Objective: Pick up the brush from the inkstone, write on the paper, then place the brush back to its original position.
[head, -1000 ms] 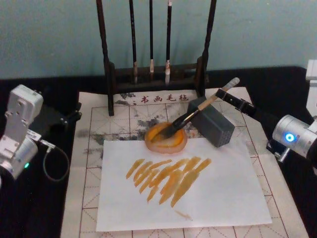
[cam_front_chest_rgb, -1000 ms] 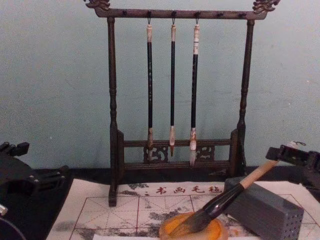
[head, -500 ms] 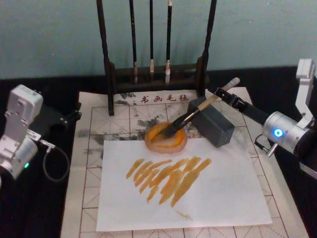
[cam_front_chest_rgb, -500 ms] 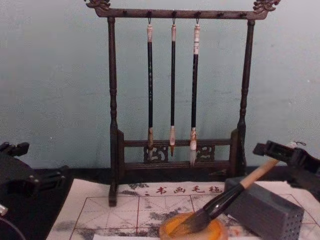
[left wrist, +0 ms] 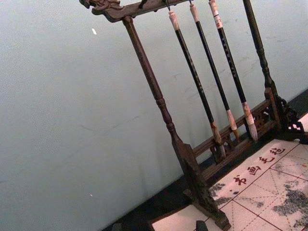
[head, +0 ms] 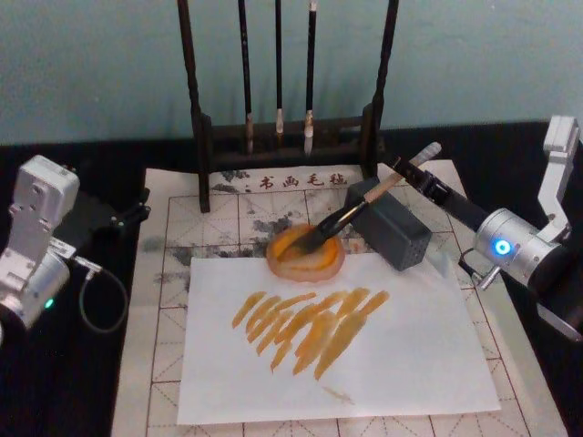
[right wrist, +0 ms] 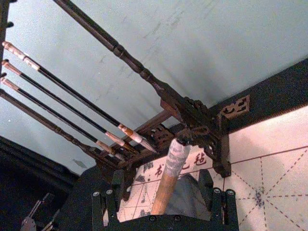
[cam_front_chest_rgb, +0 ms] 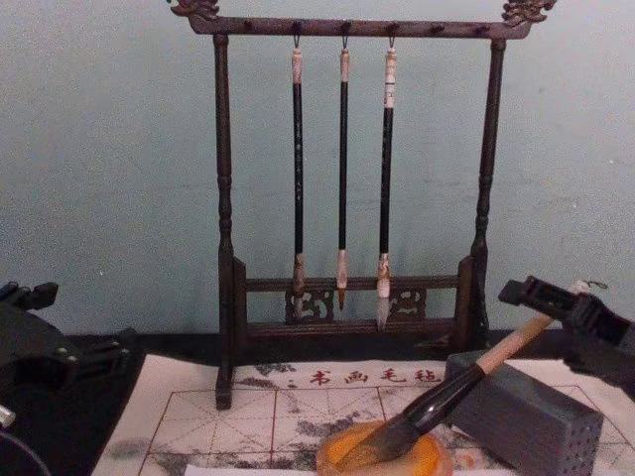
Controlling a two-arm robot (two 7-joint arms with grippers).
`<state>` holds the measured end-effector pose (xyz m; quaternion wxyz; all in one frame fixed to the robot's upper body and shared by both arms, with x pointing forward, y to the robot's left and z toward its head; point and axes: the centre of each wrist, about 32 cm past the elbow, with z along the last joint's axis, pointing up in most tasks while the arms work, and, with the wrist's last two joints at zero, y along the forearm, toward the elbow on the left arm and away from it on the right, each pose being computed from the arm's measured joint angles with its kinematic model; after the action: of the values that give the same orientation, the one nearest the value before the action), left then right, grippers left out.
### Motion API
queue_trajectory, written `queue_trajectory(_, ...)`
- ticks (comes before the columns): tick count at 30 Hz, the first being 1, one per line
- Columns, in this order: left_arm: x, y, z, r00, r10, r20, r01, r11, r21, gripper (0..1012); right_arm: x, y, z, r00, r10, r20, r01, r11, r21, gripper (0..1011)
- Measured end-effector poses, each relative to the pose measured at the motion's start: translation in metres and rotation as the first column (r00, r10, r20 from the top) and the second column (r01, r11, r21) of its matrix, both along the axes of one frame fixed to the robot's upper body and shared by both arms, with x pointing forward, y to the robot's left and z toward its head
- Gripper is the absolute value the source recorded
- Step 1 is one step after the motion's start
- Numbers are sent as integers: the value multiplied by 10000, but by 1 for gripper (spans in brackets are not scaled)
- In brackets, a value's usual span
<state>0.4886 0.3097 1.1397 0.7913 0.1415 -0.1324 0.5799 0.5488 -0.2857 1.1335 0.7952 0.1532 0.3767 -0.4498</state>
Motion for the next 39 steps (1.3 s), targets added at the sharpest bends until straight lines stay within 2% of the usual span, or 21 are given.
queue_trajectory(39,0,0,0,10000,0,1,0,10000,1,1001,29,19,-35,9999,-36,-94,36,10000,70,1003)
